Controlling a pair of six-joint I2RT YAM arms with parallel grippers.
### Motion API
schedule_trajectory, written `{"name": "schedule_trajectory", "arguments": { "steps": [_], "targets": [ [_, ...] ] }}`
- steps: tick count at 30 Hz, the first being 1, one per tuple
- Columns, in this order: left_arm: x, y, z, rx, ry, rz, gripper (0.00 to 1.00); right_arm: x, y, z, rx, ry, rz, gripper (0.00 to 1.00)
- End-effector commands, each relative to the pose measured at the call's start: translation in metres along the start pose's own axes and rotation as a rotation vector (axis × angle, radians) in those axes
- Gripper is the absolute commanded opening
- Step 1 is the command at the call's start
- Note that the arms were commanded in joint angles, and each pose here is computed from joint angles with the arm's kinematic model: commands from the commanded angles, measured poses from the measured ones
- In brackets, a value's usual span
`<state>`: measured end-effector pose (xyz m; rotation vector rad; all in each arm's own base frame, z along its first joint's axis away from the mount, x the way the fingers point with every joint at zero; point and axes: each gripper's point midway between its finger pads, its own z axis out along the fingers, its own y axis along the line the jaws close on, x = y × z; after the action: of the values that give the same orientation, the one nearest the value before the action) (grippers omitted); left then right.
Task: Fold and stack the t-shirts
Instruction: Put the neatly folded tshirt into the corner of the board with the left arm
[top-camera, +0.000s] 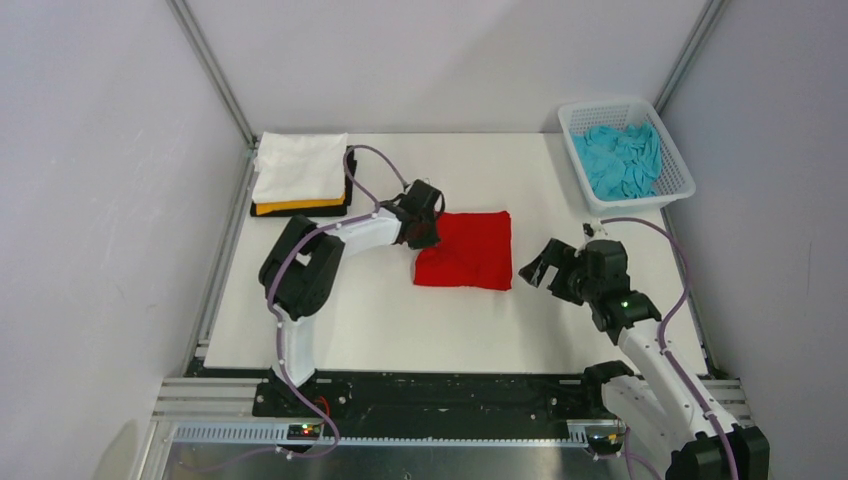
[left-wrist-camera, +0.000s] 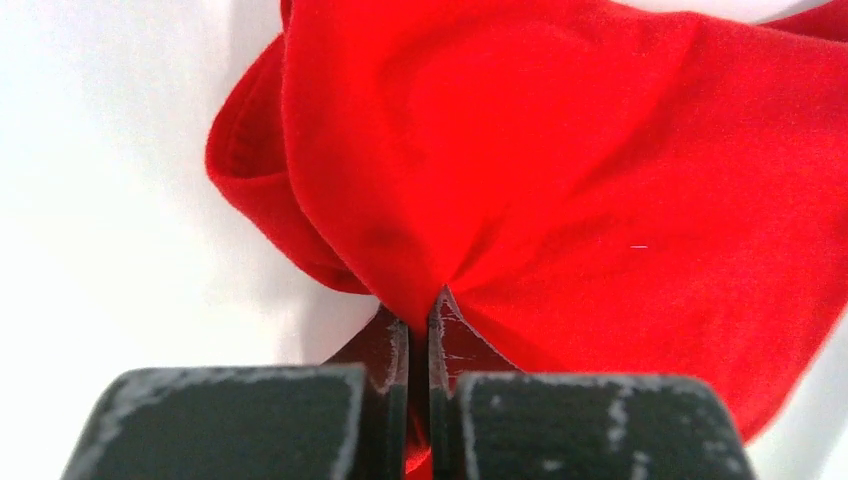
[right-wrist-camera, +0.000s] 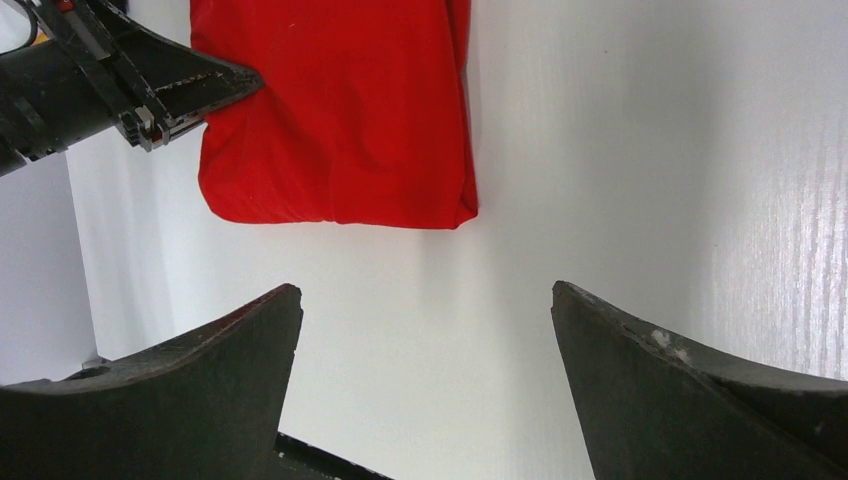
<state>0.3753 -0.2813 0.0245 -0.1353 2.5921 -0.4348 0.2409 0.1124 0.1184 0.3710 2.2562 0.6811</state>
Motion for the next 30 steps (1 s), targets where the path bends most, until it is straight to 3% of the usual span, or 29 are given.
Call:
{"name": "schedule_trajectory", "arguments": {
  "steps": [1, 7, 14, 20, 30],
  "targets": [
    [-0.018, 0.036, -0.014, -0.247, -0.068, 0.145, 0.0, -0.002, -0.008, -0.004, 0.032, -0.022, -0.031, 0.99],
    [-0.109, 0.056, -0.069, -0.486, -0.321, 0.371, 0.0, -0.005, -0.013, -0.006, 0.047, -0.047, -0.049, 0.99],
    [-0.198, 0.097, -0.1, -0.67, -0.391, 0.56, 0.0, -0.007, -0.018, -0.003, 0.067, -0.057, -0.063, 0.99],
    [-0.267, 0.128, -0.133, -0.761, -0.475, 0.623, 0.0, -0.007, -0.025, 0.002, 0.098, -0.053, -0.067, 0.99],
    [-0.324, 0.163, -0.203, -0.857, -0.557, 0.653, 0.0, -0.009, -0.036, 0.007, 0.149, -0.057, -0.06, 0.99]
  ]
}}
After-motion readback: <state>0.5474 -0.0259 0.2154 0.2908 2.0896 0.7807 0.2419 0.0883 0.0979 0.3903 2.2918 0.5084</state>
